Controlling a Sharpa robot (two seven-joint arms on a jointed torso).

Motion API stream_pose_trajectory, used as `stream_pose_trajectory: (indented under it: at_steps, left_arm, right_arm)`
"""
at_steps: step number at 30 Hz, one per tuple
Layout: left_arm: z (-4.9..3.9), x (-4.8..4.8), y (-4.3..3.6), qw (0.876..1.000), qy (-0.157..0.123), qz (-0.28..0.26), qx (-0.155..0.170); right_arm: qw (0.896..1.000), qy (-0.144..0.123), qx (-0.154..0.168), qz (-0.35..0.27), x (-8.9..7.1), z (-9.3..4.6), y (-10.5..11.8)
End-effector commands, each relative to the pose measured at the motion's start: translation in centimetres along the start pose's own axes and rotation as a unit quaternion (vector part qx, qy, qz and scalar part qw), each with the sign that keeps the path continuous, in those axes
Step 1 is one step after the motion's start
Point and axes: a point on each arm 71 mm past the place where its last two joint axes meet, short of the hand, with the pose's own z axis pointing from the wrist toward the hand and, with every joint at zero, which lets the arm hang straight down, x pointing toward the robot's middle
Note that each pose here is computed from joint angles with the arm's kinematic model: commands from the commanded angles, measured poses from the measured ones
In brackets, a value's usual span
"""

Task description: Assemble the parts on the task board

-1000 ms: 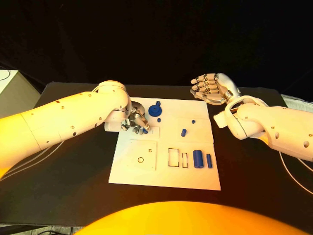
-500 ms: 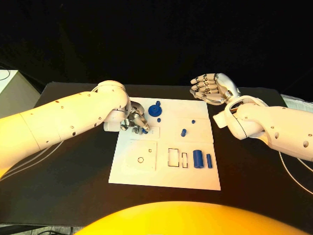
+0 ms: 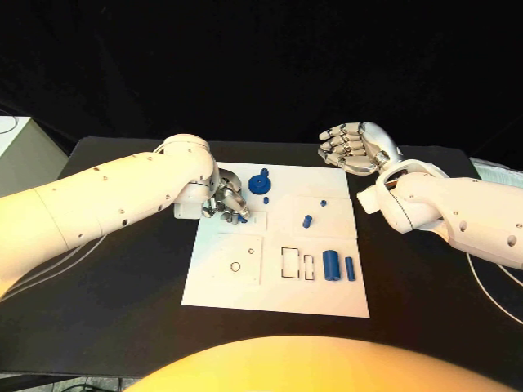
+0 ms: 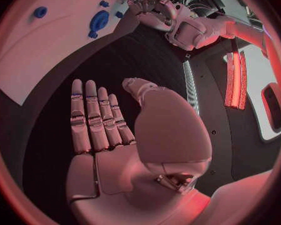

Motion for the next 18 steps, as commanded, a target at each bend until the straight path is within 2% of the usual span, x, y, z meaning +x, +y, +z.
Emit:
stream_pose_trajectory:
  at_steps: [1, 18]
  left_arm:
    - [0.09, 0.16, -0.3, 1.0, 0.01, 0.002, 0.006]
    - [0.48, 0.35, -0.59, 1.0, 0.013, 0.003, 0.006]
  right_arm:
    - [1.0, 0.007, -0.008, 0.002, 0.17, 0.01, 0.14]
    - [1.0, 0.007, -0.007, 0.002, 0.12, -0.05, 0.14]
